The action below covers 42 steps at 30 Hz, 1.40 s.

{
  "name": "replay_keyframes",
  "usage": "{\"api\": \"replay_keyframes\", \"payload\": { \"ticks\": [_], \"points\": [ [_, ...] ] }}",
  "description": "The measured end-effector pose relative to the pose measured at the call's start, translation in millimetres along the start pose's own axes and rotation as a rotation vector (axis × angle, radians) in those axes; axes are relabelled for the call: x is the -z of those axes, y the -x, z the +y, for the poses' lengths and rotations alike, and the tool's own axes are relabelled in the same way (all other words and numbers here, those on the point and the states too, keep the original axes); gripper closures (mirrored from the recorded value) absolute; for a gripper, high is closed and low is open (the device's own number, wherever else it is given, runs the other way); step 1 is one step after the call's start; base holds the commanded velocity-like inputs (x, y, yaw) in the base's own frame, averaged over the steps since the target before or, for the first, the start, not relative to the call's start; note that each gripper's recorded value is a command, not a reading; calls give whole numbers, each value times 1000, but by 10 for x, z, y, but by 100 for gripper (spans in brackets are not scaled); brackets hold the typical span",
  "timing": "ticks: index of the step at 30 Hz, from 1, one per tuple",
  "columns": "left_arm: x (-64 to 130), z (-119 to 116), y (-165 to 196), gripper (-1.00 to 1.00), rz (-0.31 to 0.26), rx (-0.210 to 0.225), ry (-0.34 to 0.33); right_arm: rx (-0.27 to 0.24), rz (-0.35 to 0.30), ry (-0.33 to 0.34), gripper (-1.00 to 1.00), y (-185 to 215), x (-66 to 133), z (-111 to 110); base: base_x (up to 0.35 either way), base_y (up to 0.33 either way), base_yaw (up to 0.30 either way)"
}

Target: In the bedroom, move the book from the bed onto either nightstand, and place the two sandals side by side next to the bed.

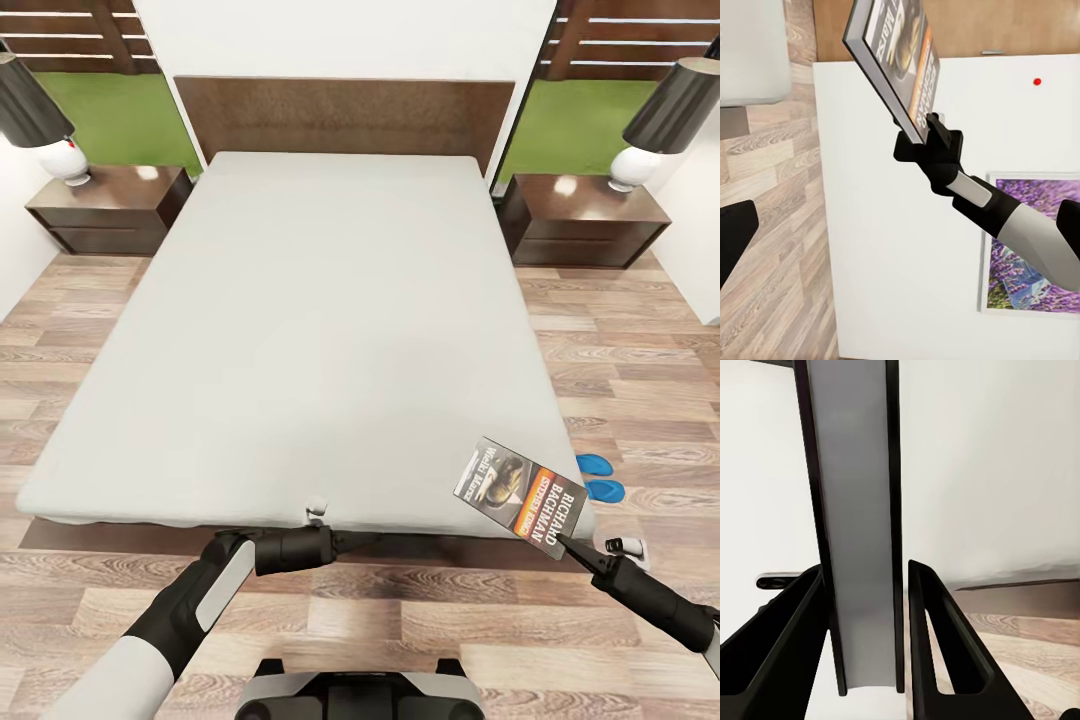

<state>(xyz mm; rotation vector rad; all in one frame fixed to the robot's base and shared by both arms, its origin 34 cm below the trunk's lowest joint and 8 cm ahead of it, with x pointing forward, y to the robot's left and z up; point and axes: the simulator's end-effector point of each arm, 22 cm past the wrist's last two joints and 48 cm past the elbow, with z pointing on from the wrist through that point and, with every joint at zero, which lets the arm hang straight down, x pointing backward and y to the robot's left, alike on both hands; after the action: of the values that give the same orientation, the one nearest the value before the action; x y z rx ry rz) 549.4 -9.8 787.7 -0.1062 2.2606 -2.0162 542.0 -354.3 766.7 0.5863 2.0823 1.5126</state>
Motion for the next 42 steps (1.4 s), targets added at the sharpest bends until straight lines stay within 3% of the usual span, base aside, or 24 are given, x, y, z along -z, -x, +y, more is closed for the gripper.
{"api": "replay_keyframes", "payload": {
  "ticks": [15,42],
  "points": [
    [9,11,1,-100,-1,1,3,1,-1,2,100,5,0,6,0,0,0],
    [40,-189,-102,-100,0,2,2,1,0,0,100,-57,116,183,0,0,0]
  ]
}}
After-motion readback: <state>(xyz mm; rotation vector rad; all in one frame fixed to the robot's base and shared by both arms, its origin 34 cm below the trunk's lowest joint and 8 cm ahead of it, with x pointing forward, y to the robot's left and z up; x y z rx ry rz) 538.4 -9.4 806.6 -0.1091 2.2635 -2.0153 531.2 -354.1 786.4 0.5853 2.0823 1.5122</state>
